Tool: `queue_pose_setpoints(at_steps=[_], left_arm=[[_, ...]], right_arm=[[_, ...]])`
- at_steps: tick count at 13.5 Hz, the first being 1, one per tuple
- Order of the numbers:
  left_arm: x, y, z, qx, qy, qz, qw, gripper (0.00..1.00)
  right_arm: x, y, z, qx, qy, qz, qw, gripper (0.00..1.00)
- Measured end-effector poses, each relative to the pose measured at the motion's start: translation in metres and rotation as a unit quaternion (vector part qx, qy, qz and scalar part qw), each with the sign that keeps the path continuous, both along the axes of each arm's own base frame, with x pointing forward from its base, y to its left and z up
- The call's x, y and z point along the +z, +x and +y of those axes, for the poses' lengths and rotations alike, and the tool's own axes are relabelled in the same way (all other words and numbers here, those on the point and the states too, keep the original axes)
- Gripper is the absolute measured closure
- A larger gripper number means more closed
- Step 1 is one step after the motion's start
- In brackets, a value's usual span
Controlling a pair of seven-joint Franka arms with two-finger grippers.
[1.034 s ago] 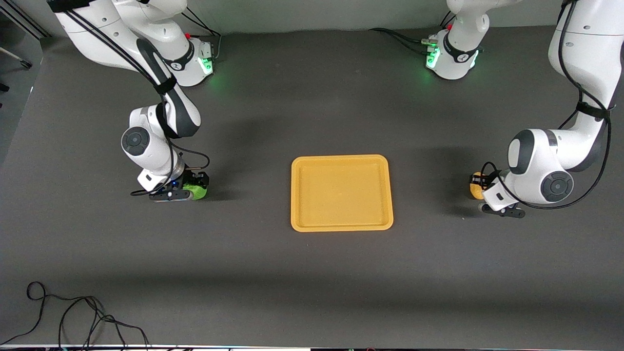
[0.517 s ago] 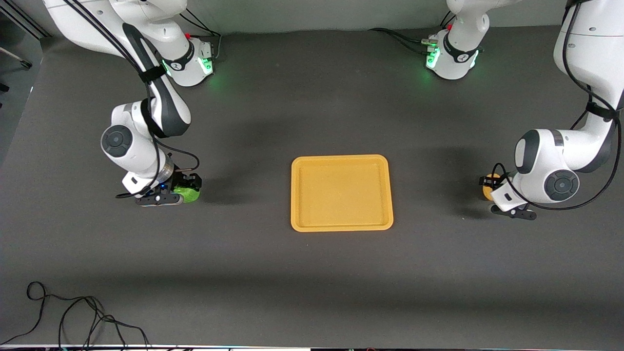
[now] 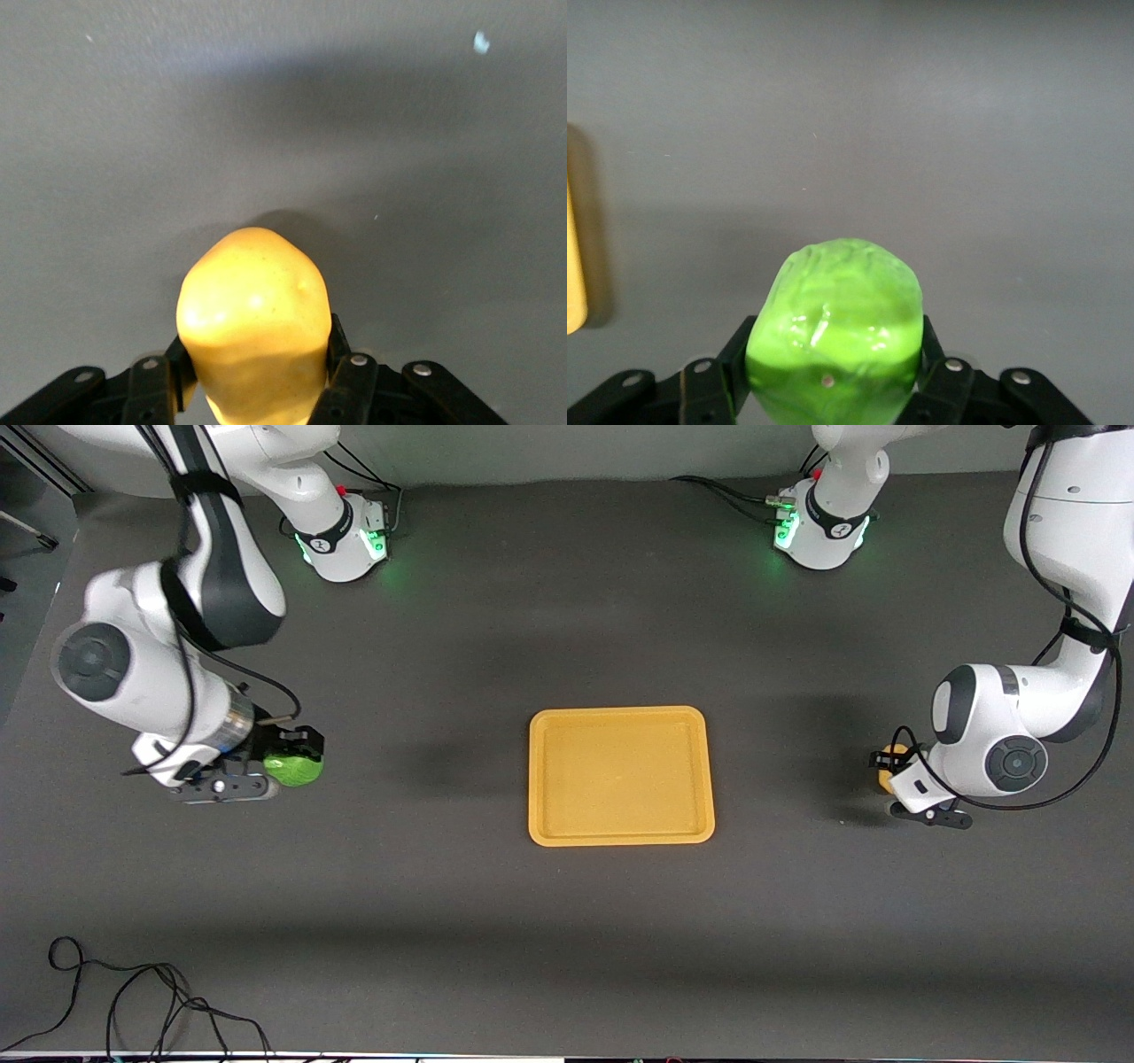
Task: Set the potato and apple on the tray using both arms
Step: 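Lift the apple with the right gripper while the left gripper carries the potato, then release the potato on the tray and withdraw the left gripper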
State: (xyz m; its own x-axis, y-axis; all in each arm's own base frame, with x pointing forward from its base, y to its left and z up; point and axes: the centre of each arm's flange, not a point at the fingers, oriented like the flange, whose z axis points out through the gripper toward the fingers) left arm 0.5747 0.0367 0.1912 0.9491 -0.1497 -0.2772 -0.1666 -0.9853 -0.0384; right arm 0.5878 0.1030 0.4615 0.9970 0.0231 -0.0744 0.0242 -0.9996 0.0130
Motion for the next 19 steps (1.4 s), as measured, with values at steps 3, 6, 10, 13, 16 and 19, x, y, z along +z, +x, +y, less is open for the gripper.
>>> queue_pose_setpoints(at_steps=[3, 6, 10, 13, 16, 19], left_arm=[[0.030, 0.020, -0.067, 0.054, -0.019, -0.036, 0.998, 0.42], [0.075, 0.024, -0.179, 0.090, -0.048, -0.039, 0.994, 0.42], [0.114, -0.001, -0.297, 0.087, -0.086, -0.037, 0.992, 0.42], [0.082, -0.019, -0.340, 0.079, -0.098, -0.024, 0.992, 0.42], [0.039, -0.022, -0.340, 0.082, -0.098, 0.003, 0.992, 0.42], [0.013, -0.019, -0.339, 0.085, -0.098, -0.009, 0.991, 0.24]], right_arm=[[0.064, 0.003, -0.005, -0.005, 0.001, -0.005, 1.000, 0.28], [0.081, 0.004, -0.006, -0.006, 0.001, -0.009, 1.000, 0.28], [0.077, 0.005, -0.007, -0.008, 0.003, -0.005, 1.000, 0.28], [0.077, 0.006, -0.011, -0.013, 0.008, -0.004, 1.000, 0.28], [0.077, 0.006, -0.013, -0.015, 0.008, -0.004, 1.000, 0.28], [0.077, 0.006, -0.013, -0.015, 0.008, -0.004, 1.000, 0.28]])
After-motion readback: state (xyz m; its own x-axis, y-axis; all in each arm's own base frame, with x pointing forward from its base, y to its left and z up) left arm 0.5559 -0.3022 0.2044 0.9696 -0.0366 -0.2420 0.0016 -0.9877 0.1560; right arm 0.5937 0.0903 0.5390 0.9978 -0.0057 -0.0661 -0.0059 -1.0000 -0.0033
